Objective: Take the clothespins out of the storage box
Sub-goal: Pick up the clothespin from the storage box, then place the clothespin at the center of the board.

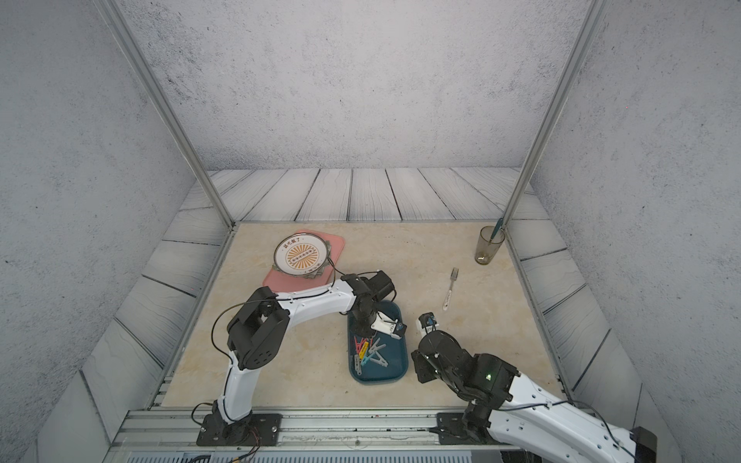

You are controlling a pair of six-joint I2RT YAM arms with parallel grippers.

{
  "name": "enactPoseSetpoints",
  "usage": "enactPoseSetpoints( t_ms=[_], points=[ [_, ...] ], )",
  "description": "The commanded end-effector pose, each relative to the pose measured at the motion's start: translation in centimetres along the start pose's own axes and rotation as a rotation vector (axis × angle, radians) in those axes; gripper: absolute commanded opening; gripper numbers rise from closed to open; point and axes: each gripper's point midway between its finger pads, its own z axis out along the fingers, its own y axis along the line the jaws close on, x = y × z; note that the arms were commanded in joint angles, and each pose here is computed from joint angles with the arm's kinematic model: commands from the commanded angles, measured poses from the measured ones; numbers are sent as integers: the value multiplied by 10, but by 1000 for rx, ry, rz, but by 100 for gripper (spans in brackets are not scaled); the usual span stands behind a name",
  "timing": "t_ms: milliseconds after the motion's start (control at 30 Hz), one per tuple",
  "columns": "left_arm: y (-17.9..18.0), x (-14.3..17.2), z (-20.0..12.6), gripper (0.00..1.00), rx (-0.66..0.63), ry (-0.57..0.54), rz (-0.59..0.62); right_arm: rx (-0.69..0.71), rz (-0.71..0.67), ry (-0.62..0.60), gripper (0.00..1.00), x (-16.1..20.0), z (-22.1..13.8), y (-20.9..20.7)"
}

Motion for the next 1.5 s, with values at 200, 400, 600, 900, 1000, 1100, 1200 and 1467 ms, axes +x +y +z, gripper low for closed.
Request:
enactPoseSetpoints(
  t_ms=[200, 400, 600, 900, 1000, 1100, 1200, 1467],
  points=[
    [0, -12, -25, 7, -35, -66, -57, -1, -11, -10, 35, -4, 0, 2],
    [21, -16, -84, 6, -168, -161, -204, -2, -14, -16, 35, -4, 0, 2],
    [36, 18, -135, 6, -260, -260, -450, 0, -26, -16, 35, -5, 1, 3],
    [26, 136, -117, 7, -321, -185, -889, 0, -50, -14, 35, -6, 5, 5],
    [17, 163, -103, 7, -304, -165, -1022, 8, -56, -2, 35, -5, 7, 5],
    [6, 176, -88, 8, -286, -150, -1089, 11, -57, 7, 35, -4, 10, 4],
    [-6, 179, -69, 10, -239, -132, -1124, 10, -54, 2, 35, -4, 11, 5],
    [-14, 186, -44, 13, -181, -78, -1174, 18, -53, -2, 35, -4, 10, 3]
  ],
)
